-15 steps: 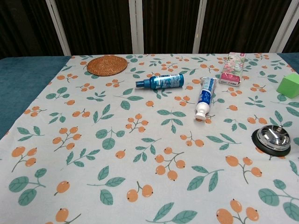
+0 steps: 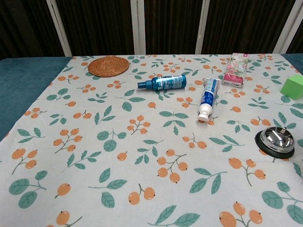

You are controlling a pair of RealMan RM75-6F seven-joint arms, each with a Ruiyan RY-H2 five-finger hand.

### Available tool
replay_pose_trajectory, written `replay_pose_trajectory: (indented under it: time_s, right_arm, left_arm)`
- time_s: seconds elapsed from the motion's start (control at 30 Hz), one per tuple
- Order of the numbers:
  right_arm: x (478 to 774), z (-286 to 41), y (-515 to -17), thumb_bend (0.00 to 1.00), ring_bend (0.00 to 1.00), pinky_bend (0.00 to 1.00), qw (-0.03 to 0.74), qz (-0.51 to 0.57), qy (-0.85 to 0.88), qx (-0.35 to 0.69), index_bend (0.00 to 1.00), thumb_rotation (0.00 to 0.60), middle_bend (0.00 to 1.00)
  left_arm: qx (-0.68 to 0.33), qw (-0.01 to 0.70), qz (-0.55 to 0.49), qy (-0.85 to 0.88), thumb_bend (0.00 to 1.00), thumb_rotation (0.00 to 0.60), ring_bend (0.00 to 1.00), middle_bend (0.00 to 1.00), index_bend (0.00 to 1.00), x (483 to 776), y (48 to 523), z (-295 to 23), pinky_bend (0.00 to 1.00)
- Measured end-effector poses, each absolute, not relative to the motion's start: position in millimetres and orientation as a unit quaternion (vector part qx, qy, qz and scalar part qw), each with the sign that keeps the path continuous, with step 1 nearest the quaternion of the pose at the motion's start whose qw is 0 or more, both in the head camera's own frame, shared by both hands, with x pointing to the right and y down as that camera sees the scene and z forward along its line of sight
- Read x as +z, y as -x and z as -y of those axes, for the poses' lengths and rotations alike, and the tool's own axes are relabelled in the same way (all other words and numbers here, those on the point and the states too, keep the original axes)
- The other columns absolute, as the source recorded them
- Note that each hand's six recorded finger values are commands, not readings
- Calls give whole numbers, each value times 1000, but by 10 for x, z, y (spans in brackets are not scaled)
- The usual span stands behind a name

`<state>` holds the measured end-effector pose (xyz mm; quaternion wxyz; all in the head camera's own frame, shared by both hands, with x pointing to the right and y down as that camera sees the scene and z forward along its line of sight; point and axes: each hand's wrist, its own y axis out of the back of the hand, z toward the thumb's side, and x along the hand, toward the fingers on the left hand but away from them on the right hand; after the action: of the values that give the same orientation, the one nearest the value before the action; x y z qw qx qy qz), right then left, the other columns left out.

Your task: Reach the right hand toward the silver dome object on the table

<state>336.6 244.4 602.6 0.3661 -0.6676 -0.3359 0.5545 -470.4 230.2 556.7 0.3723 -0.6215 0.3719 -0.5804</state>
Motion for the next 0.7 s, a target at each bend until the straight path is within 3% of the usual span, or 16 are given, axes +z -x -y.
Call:
replay_pose_trajectory:
  time_s: [0.17,0.7]
  right_arm:
    - [6188,-2447,-3247,781,0,0,368,306,675,562,0,600,0]
    - [6495,-2409,-3244,784,0,0,350,280,665,597,0,600,0]
  left_arm:
    - [-581,372,-373,621,11,600,0,0,0,5571,4710,-2300,0]
    - [-582,371,-370,622,11,600,0,0,0,5589,4702,-2291,0]
